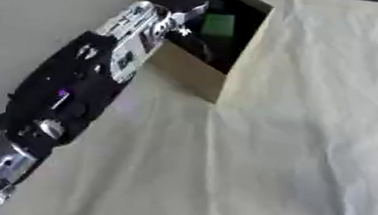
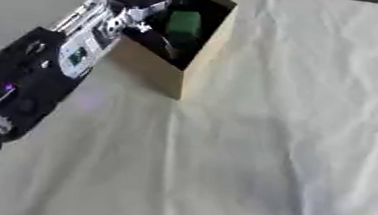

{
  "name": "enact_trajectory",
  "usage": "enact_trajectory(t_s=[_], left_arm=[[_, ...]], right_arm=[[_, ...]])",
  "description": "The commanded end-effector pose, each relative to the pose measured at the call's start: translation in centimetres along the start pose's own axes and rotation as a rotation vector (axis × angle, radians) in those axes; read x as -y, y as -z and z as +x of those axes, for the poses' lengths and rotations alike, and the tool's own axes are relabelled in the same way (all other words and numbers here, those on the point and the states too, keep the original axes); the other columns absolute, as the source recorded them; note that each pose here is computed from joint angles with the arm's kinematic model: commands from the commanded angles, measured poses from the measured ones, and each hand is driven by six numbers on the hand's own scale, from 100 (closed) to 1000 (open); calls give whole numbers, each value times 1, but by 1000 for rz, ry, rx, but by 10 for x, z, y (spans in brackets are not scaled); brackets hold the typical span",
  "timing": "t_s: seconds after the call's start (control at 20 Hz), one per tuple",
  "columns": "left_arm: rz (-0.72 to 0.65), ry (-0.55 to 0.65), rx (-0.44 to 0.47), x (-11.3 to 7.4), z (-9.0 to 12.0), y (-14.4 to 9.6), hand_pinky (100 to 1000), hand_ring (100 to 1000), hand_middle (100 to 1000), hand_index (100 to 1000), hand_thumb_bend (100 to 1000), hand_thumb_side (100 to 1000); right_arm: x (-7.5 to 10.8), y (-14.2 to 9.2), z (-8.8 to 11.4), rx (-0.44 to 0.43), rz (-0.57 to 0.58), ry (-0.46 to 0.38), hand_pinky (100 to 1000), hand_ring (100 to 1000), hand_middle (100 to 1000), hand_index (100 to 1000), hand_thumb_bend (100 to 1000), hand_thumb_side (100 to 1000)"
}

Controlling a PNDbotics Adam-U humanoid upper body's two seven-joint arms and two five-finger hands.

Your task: Pick up objects on the table and place them in the box.

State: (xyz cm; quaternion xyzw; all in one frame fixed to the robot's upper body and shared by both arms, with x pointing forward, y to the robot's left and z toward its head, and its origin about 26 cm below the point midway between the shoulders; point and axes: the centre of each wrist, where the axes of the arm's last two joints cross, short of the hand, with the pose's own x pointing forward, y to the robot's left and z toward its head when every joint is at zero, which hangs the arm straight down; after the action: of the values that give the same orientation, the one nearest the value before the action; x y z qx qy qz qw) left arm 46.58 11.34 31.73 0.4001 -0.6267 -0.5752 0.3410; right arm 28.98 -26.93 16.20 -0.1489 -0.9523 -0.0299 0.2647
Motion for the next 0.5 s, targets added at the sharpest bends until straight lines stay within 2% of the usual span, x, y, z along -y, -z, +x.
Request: enact_trajectory(t_s=[0.05,0.35,0.5], left_arm=[[72,27,-10,-23,0,-3,718,840,900,956,661,471],[127,-2,-11,-36,0,-6,701,829,900,953,725,505],[160,-22,-4,-44,2,-10,686,816,885,937,695,497]], right_arm=[[3,6,4,21,-10,0,808,694,614,813,100,791],[3,6,4,18,-8,0,807,695,614,813,100,781],[4,6,4,16,-5,-1,807,696,614,813,100,780]])
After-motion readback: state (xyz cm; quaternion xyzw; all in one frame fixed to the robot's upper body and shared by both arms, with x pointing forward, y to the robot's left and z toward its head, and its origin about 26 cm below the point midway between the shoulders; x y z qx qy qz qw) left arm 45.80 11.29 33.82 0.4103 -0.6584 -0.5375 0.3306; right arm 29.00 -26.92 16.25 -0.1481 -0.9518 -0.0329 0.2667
